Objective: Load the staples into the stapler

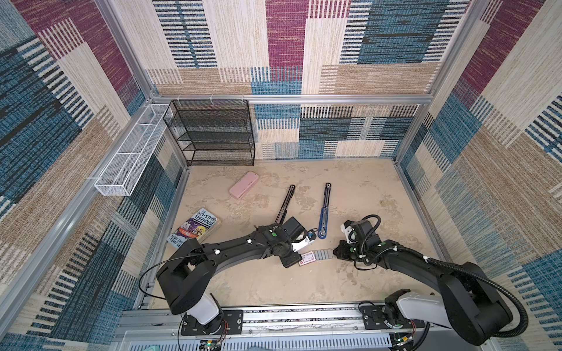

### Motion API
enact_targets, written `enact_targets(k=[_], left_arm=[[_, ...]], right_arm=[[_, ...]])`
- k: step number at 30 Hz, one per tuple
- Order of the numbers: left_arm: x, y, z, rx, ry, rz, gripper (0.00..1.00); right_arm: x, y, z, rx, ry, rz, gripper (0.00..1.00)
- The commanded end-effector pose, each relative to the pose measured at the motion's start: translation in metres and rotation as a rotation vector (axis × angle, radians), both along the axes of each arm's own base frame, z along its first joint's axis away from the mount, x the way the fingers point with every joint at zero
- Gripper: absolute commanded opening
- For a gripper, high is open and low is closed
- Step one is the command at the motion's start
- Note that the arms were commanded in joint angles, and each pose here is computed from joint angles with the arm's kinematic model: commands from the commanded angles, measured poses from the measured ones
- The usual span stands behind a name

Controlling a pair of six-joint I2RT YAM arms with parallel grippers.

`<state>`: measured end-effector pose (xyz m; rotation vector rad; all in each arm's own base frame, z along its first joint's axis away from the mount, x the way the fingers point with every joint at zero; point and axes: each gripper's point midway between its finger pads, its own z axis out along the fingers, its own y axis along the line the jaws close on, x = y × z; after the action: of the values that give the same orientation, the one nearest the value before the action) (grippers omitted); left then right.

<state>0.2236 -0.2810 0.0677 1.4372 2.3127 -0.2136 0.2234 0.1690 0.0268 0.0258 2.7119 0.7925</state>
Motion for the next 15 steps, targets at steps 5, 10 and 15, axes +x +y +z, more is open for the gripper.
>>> enact_targets(k=[5, 10, 15], left_arm=[[0.033, 0.018, 0.033, -0.155, -0.021, 0.371, 0.59], [0.046, 0.031, 0.047, -0.232, -0.05, 0.529, 0.56], [0.05, 0.05, 0.054, -0.253, -0.041, 0.642, 0.55]], right_arm=[[0.002, 0.045, 0.013, 0.124, -0.016, 0.064, 0.02], [0.0, 0.073, 0.016, 0.172, -0.006, 0.107, 0.01], [0.002, 0.097, 0.017, 0.179, -0.011, 0.178, 0.01]])
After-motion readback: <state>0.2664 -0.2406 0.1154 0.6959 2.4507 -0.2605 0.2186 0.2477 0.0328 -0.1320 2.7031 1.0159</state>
